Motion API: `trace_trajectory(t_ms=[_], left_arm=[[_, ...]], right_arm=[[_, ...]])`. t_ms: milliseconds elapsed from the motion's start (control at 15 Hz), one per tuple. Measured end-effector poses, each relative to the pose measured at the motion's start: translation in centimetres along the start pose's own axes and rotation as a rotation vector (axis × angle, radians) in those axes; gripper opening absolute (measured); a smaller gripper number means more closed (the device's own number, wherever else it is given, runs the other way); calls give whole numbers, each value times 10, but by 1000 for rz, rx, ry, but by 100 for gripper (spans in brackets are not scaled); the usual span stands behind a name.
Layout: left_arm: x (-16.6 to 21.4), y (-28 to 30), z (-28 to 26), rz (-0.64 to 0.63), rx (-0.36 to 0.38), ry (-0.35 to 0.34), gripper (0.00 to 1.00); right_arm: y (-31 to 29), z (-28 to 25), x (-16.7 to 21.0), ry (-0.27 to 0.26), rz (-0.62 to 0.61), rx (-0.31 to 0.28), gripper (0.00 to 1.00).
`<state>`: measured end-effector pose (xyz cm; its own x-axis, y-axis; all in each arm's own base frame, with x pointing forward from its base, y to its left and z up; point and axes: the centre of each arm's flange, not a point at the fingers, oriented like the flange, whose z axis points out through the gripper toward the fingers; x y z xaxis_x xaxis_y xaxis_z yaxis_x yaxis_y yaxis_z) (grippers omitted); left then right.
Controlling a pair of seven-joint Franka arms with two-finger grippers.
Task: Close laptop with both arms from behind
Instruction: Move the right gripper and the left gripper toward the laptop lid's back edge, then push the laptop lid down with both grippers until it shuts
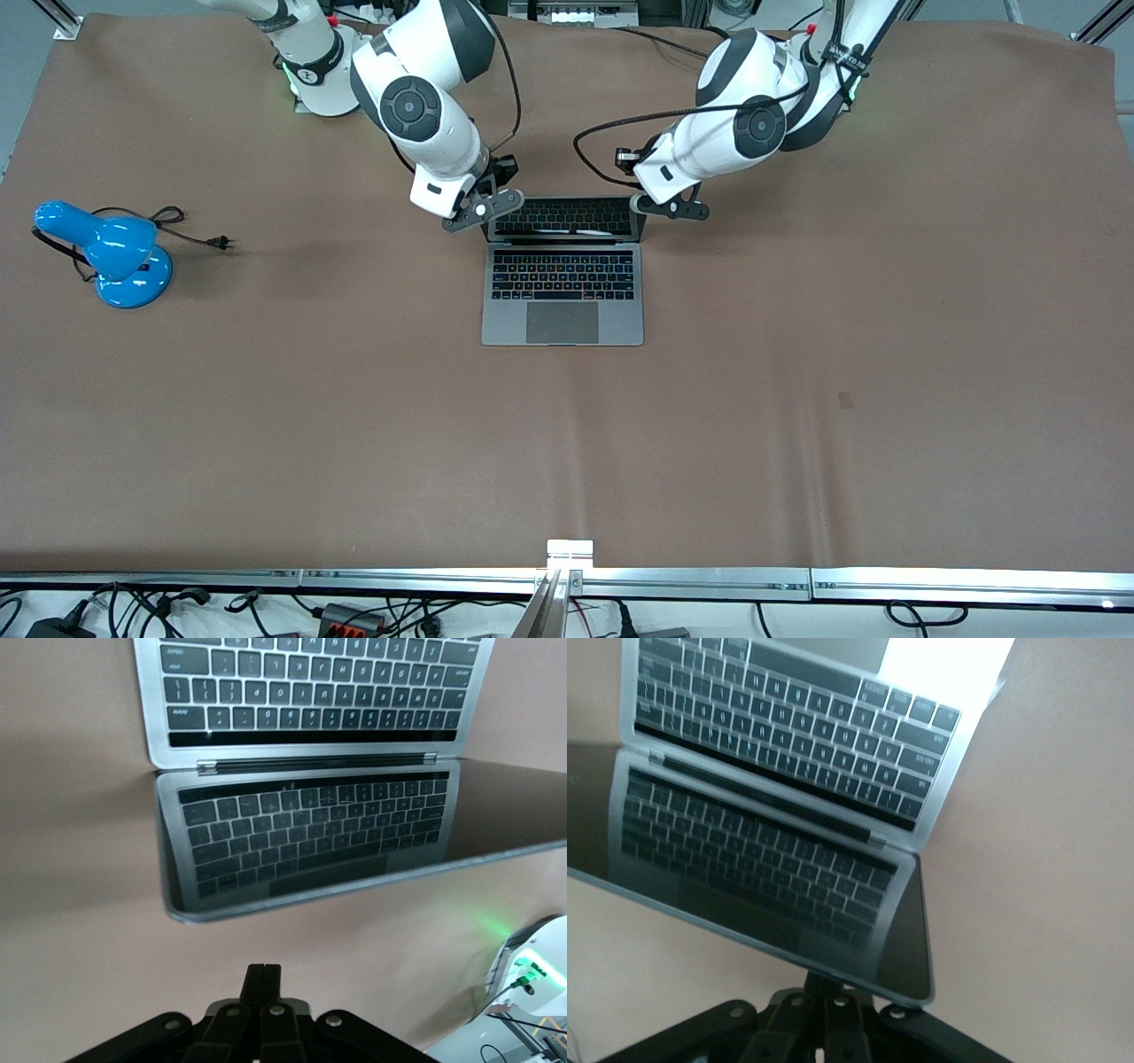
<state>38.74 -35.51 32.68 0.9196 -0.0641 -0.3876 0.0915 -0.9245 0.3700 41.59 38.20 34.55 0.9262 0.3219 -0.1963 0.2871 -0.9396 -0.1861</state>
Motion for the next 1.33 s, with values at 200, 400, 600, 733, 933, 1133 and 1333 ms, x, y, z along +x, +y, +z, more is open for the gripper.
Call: trace_trajectory(t_ms=[200,400,600,733,933,1133,1333], left_arm=[[16,0,-2,-11,-32,27,1],[49,-6,-8,-29,-15,55,1],[84,-7,-11,-48,-16,58,1],[101,-10,-9,-53,-22,55,1],[126,-20,-5,-47,-10,58,1],[148,-27,11,-55,16,50,1],[159,-27,39,-58,61,40,1]], right_arm=[[-2,-9,19,76,42,20,1],[7,1,37,135,67,27,1],[20,14,54,152,94,17,1],[30,22,67,154,102,-5,1],[42,36,88,153,123,-25,1],[48,51,105,163,134,-35,1],[55,77,117,182,142,-45,1]])
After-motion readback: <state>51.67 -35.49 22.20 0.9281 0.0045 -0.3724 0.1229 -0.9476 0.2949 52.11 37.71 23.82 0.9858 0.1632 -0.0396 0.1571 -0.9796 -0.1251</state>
